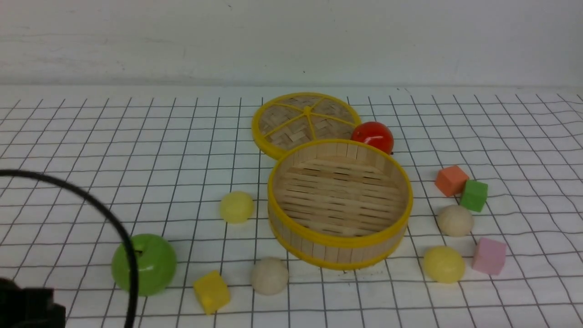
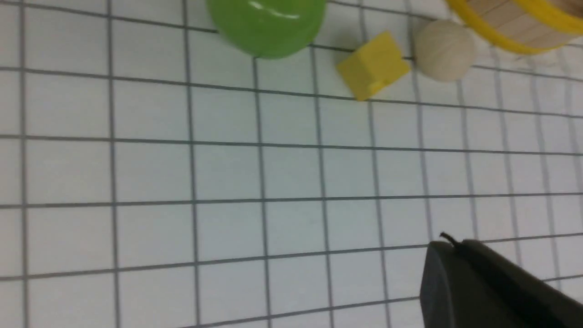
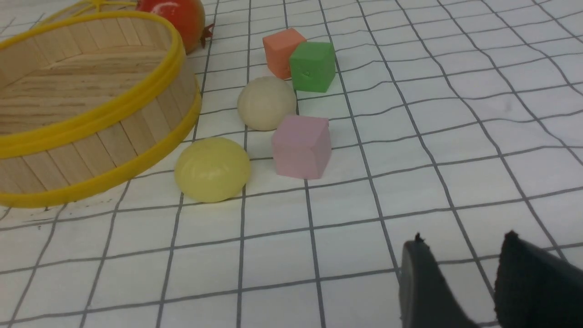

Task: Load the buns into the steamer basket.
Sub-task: Use the left arm to grab a steamed stuffed bun, then use the left arm to put the steamed stuffed bun into the steamer, then use the left arm to grab a steamed stuffed bun, then use the left arm to put the steamed stuffed bun into the steamer, then use the right arm to grab a steamed stuffed bun

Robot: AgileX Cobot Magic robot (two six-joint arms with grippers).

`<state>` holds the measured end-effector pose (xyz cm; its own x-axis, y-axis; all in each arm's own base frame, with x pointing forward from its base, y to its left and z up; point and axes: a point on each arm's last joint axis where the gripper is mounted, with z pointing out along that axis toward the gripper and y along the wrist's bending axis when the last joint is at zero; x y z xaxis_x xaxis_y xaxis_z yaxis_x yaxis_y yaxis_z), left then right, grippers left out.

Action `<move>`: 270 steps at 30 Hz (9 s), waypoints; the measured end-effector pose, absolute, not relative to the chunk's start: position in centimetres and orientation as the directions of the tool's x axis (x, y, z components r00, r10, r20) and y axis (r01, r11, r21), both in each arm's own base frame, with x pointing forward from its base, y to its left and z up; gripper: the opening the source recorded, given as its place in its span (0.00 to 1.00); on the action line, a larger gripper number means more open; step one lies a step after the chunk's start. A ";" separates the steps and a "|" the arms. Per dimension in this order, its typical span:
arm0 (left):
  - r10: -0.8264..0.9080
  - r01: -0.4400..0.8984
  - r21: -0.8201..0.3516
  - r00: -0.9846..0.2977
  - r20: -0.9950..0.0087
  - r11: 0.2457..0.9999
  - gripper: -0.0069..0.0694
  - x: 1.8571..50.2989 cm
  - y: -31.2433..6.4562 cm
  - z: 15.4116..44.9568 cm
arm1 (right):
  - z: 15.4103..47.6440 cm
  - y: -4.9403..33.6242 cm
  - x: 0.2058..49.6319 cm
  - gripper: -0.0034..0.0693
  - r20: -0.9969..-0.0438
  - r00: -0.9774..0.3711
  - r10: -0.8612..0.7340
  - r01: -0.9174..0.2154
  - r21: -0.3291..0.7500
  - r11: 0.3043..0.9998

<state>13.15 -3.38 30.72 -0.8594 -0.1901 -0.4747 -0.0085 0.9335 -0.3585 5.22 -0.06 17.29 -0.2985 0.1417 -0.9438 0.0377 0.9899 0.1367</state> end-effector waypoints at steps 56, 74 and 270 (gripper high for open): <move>0.551 0.588 -0.026 -0.771 -0.318 0.808 0.44 31.7 -22.8 18.5 | 17.3 -0.1 5.2 0.38 -0.944 -0.299 0.142 0.038 0.137 0.990; 0.480 0.608 -0.075 -0.690 -0.542 0.790 0.08 33.1 -24.4 30.7 | 17.3 -0.1 5.2 0.38 -0.944 -0.299 0.142 0.038 0.137 0.990; -0.185 0.526 -0.286 -0.237 -0.954 0.801 0.07 6.7 -4.7 25.4 | 18.9 9.9 33.7 0.43 -0.230 -0.969 -0.093 -0.121 0.109 0.987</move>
